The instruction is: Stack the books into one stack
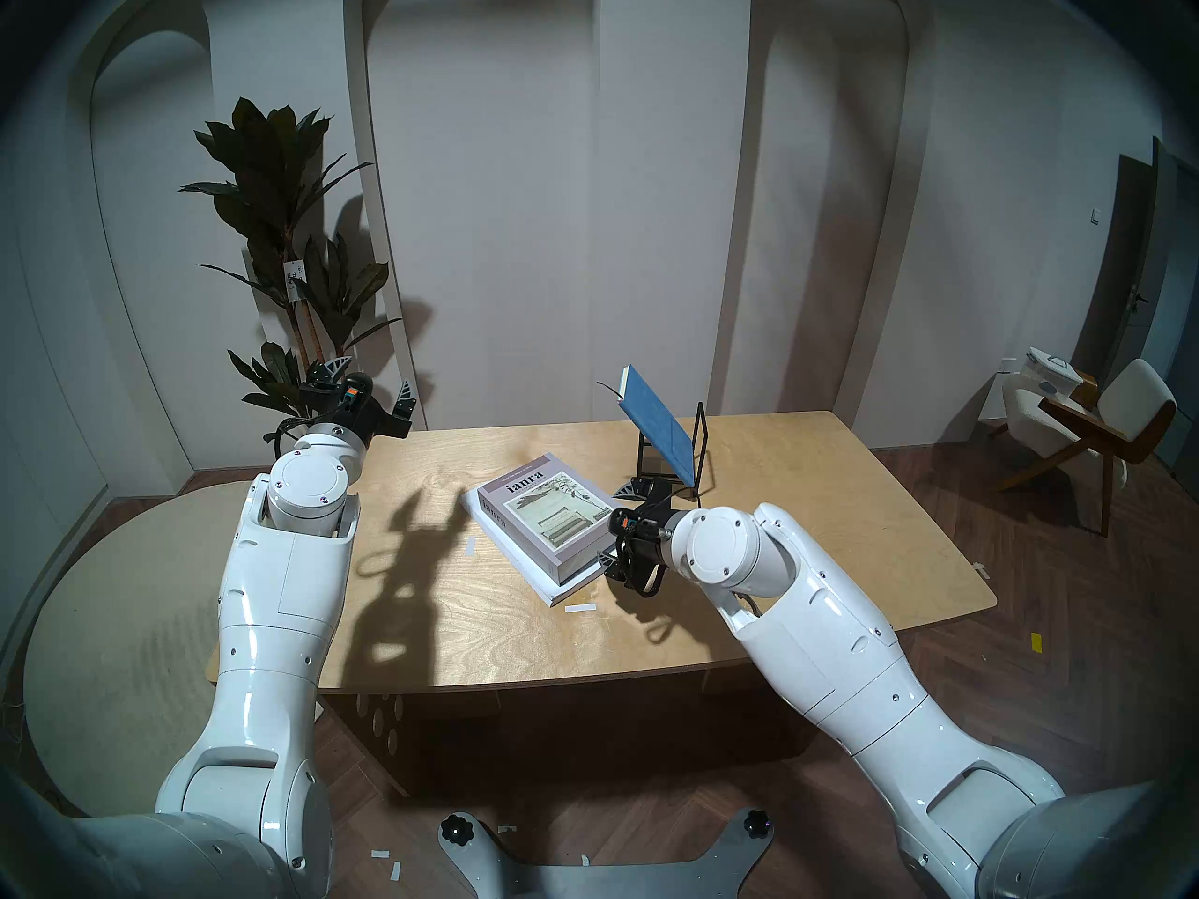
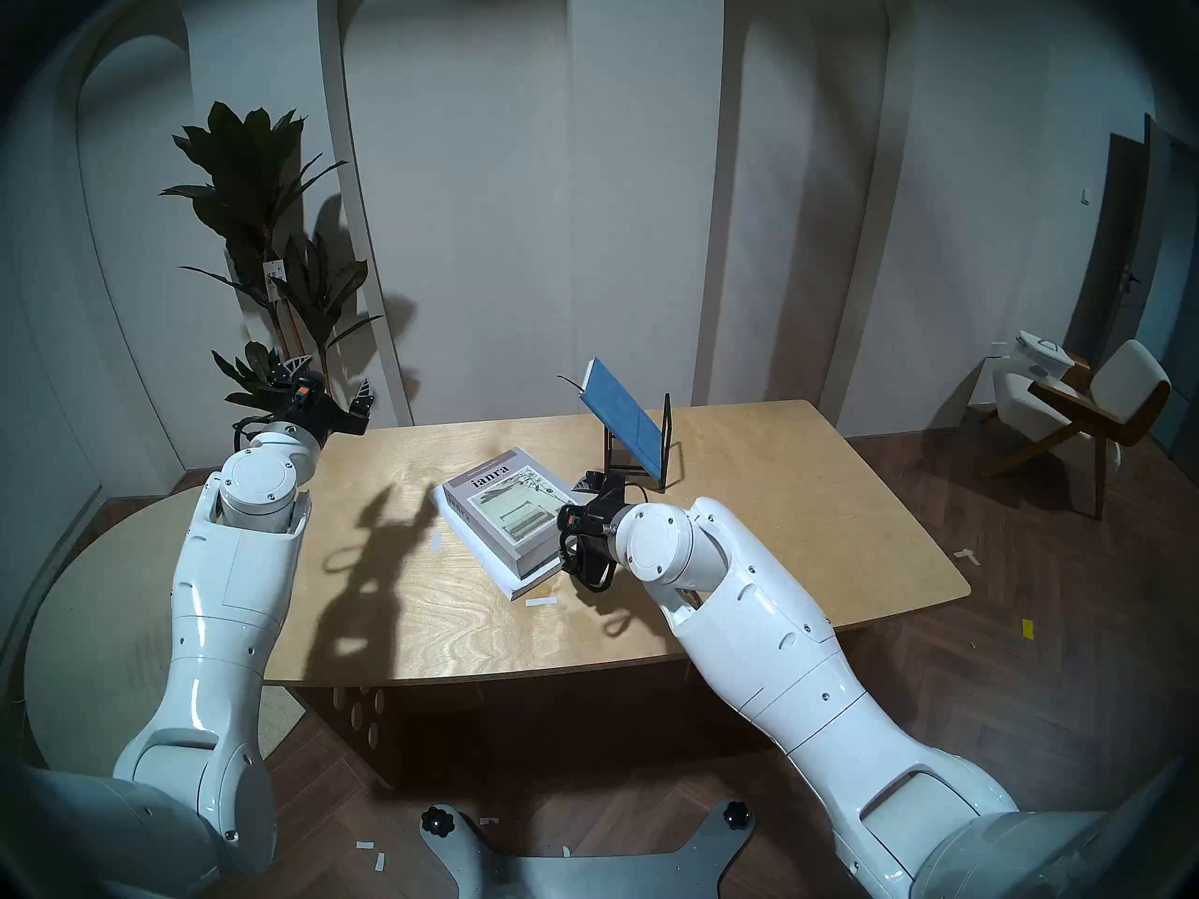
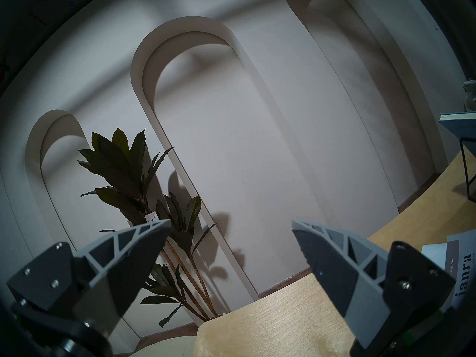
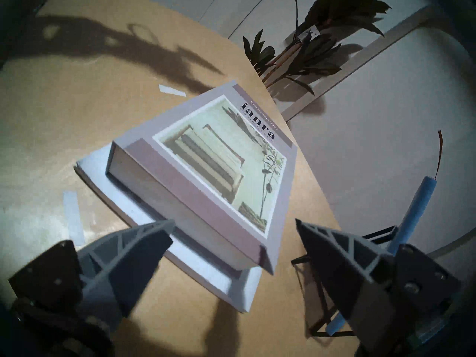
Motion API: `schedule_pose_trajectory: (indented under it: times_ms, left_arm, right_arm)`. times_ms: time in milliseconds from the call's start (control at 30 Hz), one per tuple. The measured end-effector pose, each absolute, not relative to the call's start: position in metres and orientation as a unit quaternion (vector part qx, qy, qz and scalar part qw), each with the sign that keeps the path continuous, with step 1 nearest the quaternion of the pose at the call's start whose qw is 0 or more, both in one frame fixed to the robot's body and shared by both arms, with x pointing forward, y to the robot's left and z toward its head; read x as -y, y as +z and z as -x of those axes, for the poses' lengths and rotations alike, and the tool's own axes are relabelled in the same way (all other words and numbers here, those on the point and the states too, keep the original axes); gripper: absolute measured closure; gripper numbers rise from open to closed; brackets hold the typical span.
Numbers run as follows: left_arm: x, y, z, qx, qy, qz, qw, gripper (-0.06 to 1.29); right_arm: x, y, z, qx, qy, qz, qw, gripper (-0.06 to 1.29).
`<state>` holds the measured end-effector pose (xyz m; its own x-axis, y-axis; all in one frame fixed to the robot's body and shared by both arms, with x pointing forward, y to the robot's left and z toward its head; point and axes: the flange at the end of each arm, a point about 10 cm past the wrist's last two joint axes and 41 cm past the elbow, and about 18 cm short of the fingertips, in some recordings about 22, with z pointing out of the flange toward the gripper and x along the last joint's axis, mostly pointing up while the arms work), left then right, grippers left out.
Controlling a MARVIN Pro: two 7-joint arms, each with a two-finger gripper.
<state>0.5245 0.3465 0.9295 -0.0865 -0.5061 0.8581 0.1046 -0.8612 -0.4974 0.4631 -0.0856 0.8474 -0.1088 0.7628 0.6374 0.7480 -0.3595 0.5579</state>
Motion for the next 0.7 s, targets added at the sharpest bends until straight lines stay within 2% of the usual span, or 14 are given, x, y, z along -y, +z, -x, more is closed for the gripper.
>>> schedule_pose_trajectory:
  times_ms: [200,333,700]
  left_arm:
    - [-0.347,0.929,-0.525,-0.156,-0.72,0.642,0.212,0.0]
    - [-0.346,0.929,-0.525,-0.156,-0.72,0.642,0.212,0.0]
    - [-0.346,0.929,-0.525,-0.156,-0.721,0.641,0.212,0.0]
  right_arm:
    - [0.089,0.867,-0.467,-0.509,0.479,-0.709,-0.093,0.0]
    - [0.094,0.885,-0.47,-0.467,0.497,-0.72,-0.124,0.0]
    - [0.124,0.926,-0.469,-0.377,0.604,-0.7,-0.057,0.0]
